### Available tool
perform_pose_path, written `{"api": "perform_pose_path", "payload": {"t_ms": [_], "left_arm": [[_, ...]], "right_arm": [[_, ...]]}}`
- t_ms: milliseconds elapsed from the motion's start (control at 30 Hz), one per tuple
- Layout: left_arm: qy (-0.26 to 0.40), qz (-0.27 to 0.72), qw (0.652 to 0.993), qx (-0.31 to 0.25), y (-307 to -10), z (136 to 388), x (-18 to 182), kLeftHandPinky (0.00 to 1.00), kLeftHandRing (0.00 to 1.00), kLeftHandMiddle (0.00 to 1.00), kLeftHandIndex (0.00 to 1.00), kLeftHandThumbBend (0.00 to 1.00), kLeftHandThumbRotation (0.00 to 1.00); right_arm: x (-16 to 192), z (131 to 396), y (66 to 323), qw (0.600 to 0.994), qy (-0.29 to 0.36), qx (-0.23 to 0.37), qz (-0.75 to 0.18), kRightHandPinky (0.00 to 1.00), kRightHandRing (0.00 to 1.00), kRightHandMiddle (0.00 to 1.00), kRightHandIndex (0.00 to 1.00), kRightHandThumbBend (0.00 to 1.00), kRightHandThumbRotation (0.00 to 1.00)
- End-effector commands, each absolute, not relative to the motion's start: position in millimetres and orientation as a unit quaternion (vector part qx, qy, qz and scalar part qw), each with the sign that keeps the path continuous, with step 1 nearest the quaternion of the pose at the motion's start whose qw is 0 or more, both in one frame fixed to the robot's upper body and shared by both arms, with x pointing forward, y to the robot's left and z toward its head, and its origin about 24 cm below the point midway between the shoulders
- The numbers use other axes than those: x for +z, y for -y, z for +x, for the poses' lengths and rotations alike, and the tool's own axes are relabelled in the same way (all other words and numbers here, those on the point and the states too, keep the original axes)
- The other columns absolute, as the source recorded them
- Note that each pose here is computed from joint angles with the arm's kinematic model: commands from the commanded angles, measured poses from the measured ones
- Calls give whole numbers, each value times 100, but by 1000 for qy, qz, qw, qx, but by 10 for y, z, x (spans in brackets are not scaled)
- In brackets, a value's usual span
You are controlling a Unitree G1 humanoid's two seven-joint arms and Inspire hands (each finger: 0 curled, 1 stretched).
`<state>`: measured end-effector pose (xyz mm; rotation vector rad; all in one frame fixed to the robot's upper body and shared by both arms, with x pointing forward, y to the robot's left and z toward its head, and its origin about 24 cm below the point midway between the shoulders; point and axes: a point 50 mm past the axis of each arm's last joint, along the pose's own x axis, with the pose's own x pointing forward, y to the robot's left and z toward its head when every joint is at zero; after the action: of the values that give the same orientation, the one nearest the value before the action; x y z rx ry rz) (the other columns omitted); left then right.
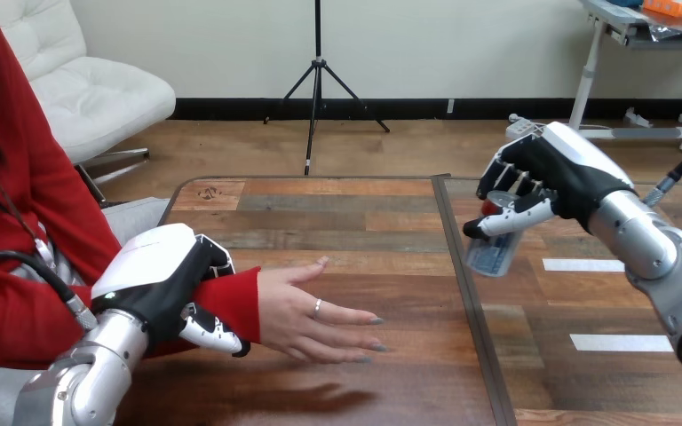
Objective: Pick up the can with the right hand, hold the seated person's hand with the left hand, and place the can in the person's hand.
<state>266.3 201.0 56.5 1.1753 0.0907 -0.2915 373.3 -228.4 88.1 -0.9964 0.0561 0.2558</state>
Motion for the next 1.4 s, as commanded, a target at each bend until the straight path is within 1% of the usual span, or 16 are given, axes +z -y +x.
{"api": "perform_pose_path", "payload": {"t_ms": [0,733,1233,1367], "left_arm": [[184,517,830,-100,-1487,3005,1543,23,30,36,36,75,0],[188,497,840,-110,-1331,3071,1552,24,30,37,36,75,0],[210,487,841,-111,-1226,3108,1615,23,29,36,37,74,0],[210,477,846,-110,-1203,3118,1634,23,29,36,37,74,0]], "right_arm": [[1851,3995,1865,861,156,96,-475,31,35,41,45,69,0],[1925,4007,1540,865,189,129,-447,31,35,41,46,68,0],[1936,4010,1324,862,199,150,-442,32,36,41,45,67,0],[1931,4008,1261,861,199,156,-441,32,36,41,46,67,0]]}}
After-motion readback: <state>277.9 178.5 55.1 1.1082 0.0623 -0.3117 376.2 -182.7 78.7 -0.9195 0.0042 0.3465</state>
